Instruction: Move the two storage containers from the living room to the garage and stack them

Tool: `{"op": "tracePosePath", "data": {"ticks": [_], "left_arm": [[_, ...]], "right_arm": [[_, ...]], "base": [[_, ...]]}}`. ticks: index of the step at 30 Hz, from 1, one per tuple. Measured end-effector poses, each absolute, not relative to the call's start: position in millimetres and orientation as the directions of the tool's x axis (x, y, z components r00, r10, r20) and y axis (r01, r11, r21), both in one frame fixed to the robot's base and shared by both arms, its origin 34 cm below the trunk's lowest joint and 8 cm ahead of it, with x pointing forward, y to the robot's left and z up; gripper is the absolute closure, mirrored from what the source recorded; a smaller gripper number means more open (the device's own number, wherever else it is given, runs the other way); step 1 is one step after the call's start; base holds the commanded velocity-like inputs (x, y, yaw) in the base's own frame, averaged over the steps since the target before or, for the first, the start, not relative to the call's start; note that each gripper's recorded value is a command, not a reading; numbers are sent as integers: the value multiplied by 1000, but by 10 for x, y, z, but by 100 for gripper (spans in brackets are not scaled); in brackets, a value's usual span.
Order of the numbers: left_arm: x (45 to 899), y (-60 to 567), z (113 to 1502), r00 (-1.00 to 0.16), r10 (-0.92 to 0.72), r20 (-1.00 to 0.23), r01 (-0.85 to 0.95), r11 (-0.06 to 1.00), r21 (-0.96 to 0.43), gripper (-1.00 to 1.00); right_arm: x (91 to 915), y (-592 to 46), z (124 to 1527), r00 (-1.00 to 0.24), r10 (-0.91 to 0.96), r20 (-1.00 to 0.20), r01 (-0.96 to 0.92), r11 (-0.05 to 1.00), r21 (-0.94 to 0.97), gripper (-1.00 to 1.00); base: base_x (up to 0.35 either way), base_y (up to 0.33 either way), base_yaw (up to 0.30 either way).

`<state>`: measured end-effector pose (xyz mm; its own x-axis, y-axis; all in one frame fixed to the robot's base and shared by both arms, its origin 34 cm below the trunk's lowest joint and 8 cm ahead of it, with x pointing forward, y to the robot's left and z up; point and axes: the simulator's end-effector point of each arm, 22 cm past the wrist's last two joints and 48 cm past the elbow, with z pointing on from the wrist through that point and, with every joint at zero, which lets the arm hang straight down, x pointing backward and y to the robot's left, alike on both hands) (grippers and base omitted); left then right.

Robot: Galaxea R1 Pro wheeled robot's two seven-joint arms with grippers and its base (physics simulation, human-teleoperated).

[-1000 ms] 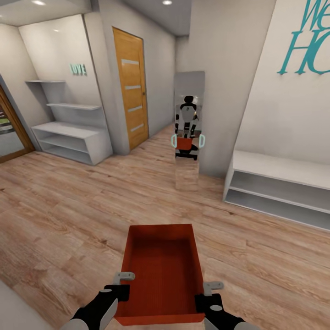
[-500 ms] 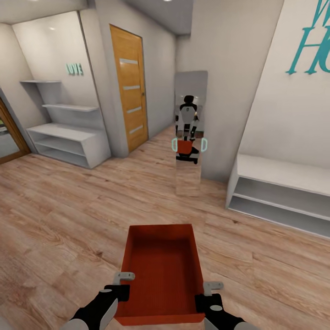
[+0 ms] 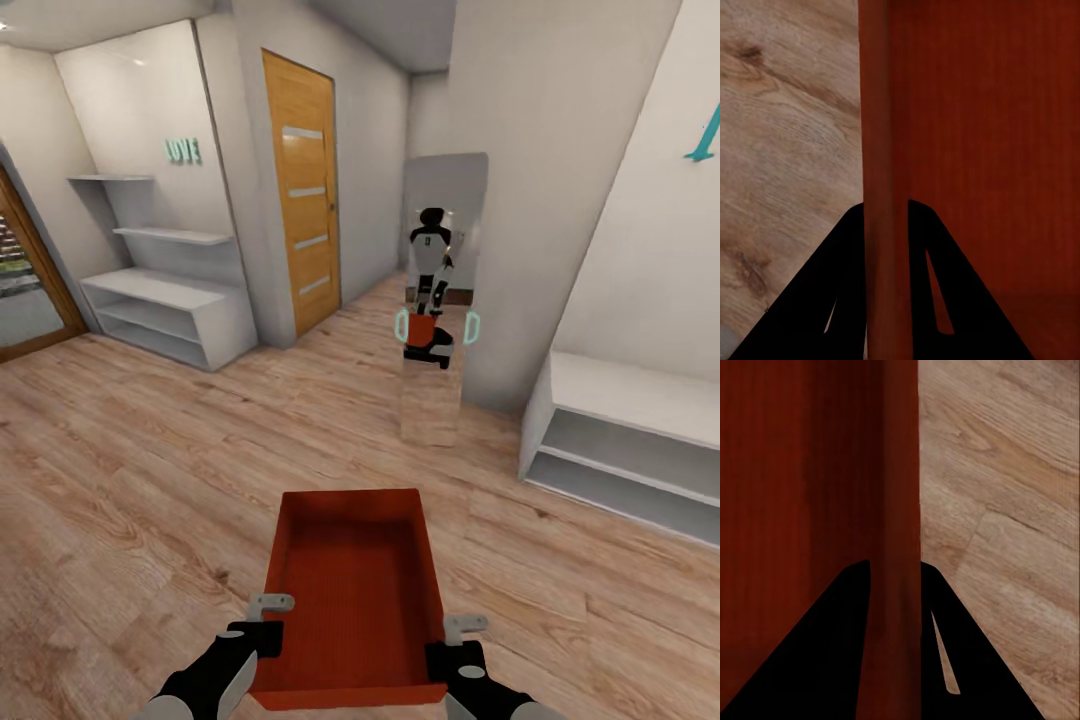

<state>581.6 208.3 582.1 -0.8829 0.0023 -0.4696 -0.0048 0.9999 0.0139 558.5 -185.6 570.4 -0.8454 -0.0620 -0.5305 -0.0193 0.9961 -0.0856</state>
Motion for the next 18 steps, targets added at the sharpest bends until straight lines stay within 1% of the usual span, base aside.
{"op": "tracePosePath", "data": {"ticks": [18], "left_arm": [[5817,2082,5822,-883,3,-470,-5,1000,14,100]], "right_arm": [[5586,-1856,5704,-845,-62,-531,-19,996,-86,100]], "base": [[324,0,279]]}}
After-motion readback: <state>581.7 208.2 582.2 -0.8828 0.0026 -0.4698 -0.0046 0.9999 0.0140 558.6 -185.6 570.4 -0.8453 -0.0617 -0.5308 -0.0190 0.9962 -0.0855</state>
